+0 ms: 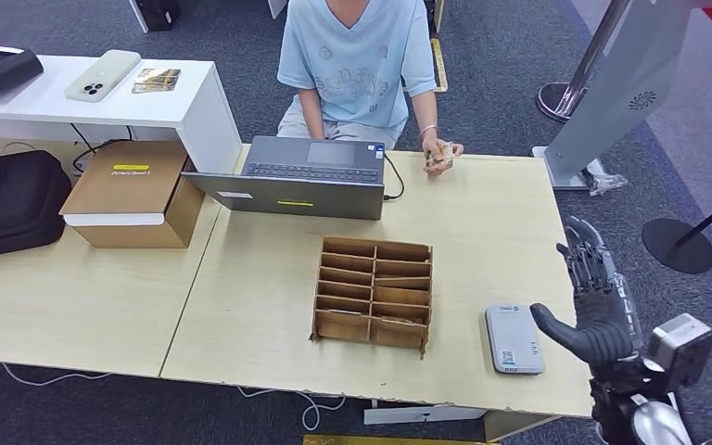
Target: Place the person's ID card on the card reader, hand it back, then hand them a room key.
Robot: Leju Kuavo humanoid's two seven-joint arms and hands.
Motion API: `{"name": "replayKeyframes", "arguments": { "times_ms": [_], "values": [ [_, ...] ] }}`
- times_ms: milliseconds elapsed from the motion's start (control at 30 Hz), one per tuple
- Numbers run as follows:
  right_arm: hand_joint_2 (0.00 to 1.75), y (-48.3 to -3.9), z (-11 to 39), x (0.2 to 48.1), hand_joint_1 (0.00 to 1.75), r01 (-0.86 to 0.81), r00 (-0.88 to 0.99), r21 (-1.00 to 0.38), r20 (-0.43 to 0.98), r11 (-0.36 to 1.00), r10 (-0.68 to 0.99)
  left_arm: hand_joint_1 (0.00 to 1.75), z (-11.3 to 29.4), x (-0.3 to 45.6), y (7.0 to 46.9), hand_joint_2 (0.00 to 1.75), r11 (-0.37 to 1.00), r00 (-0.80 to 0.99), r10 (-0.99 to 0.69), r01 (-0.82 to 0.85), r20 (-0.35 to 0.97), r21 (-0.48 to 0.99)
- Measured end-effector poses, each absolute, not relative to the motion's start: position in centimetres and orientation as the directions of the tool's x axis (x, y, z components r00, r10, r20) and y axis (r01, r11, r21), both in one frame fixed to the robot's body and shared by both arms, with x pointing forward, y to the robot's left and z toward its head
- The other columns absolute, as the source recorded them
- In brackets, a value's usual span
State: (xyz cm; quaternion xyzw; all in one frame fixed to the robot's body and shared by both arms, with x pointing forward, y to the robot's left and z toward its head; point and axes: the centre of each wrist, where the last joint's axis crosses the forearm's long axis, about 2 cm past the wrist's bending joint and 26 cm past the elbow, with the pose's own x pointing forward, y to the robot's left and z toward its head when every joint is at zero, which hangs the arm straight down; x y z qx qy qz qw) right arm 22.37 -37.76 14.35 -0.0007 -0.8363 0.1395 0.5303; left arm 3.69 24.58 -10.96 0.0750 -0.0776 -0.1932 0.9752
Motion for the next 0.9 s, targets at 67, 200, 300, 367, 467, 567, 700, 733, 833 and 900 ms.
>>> {"name": "replayKeyframes", "arguments": {
  "times_ms": [67, 200, 300, 367, 467, 567, 700, 733, 833, 900],
  "values": [
    [1.75, -37.3, 14.5, 21.9, 0.00, -0.007, -0.446, -0.425, 0.812, 0.905, 0.378, 0.00, -11.0, 3.7, 24.6, 0.00, 0.918, 0.918, -0.377, 0.353, 0.122, 0.180],
    [1.75, -35.4, 15.1, 21.5, 0.00, 0.215, -0.439, -0.656, 0.597, 0.724, 0.671, 0.00, -11.0, 3.7, 24.7, 0.00, 0.921, 0.921, -0.368, 0.344, 0.123, 0.181],
    [1.75, -34.2, 15.4, 21.3, 0.00, 0.326, -0.418, -0.728, 0.461, 0.603, 0.783, 0.00, -11.0, 3.8, 24.7, 0.00, 0.920, 0.920, -0.372, 0.348, 0.123, 0.182],
    [1.75, -33.5, 15.4, 21.1, 0.00, 0.372, -0.403, -0.753, 0.396, 0.543, 0.825, 0.00, -11.0, 3.8, 24.6, 0.00, 0.917, 0.917, -0.380, 0.355, 0.123, 0.182],
    [1.75, -32.7, 15.3, 20.9, 0.00, 0.421, -0.372, -0.783, 0.311, 0.457, 0.875, 0.00, -10.9, 3.8, 24.6, 0.00, 0.914, 0.914, -0.388, 0.364, 0.123, 0.179],
    [1.75, -32.0, 15.2, 20.6, 0.00, 0.449, -0.329, -0.813, 0.236, 0.371, 0.914, 0.00, -11.0, 3.9, 24.6, 0.00, 0.914, 0.912, -0.391, 0.369, 0.123, 0.168],
    [1.75, -31.3, 15.0, 20.4, 0.00, 0.444, -0.302, -0.828, 0.221, 0.342, 0.928, 0.00, -11.0, 3.9, 24.6, 0.00, 0.915, 0.912, -0.391, 0.370, 0.122, 0.163],
    [1.75, -31.2, 15.0, 20.4, 0.00, 0.441, -0.300, -0.829, 0.226, 0.345, 0.927, 0.00, -11.0, 3.9, 24.6, 0.00, 0.915, 0.913, -0.391, 0.370, 0.120, 0.164],
    [1.75, -30.9, 14.9, 20.4, 0.00, 0.419, -0.304, -0.827, 0.262, 0.375, 0.916, 0.00, -10.9, 3.9, 24.6, 0.00, 0.915, 0.914, -0.390, 0.369, 0.117, 0.164],
    [1.75, -30.7, 14.8, 20.4, 0.00, 0.379, -0.320, -0.821, 0.317, 0.428, 0.893, 0.00, -10.9, 4.0, 24.6, 0.00, 0.915, 0.914, -0.389, 0.369, 0.116, 0.164]
  ]
}}
